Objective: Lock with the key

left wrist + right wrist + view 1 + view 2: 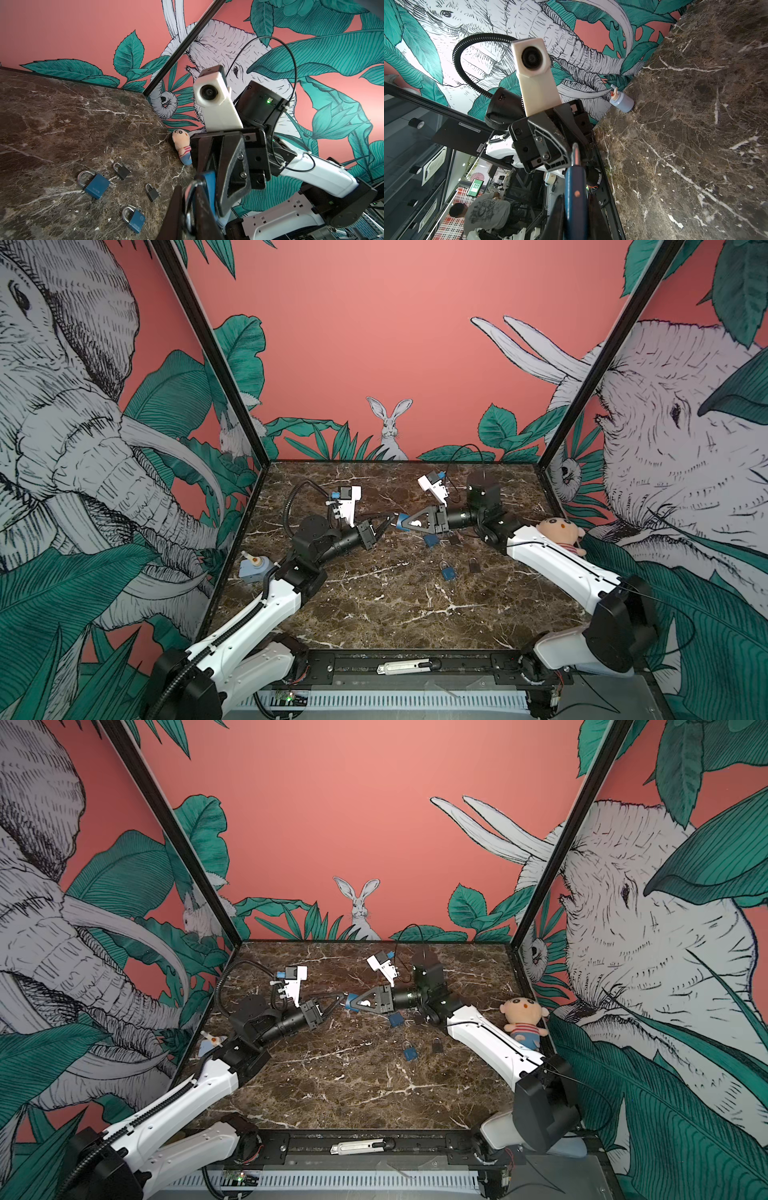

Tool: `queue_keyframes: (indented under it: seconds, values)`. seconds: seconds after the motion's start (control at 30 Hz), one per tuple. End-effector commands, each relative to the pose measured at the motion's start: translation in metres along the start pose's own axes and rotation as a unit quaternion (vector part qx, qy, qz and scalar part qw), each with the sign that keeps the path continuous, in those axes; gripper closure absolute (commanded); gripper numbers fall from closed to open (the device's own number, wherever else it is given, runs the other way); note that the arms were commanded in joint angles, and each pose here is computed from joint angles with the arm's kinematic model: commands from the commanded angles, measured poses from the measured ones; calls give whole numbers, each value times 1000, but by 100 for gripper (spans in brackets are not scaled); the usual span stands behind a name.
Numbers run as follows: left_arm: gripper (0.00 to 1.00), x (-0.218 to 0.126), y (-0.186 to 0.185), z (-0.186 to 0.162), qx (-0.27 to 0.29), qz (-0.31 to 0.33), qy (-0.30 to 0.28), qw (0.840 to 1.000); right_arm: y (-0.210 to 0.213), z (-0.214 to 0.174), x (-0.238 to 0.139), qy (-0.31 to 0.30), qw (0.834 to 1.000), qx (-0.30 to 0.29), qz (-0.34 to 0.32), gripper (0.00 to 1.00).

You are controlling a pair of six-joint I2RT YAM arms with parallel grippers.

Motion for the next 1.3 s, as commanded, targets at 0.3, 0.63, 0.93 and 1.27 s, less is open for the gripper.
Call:
queue_keyframes:
  seconds: [0.3,0.63,0.93,1.27]
  values:
    - [100,18,-14,-37,-51,-82,163,982,37,10,8,-40,987,-154,11,100]
    - [94,4,-7,-6,-79,-91,107,987,31,10,10,-36,988,-151,2,100]
    - [84,2,-10,-2,-79,-93,101,987,30,9,10,-35,988,-151,0,100]
    - [100,0,-10,-2,-80,-94,99,987,31,10,10,-37,988,-153,0,100]
Point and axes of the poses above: each gripper's point midway between its finger pads, its own x axis out along the fingers, its own y axis along the line the jaws close on, z = x × y, the point moved 7 cm from there along -x, back along the fingers, and after that the axes turned 7 degrees about x, right-handed, at the moved point
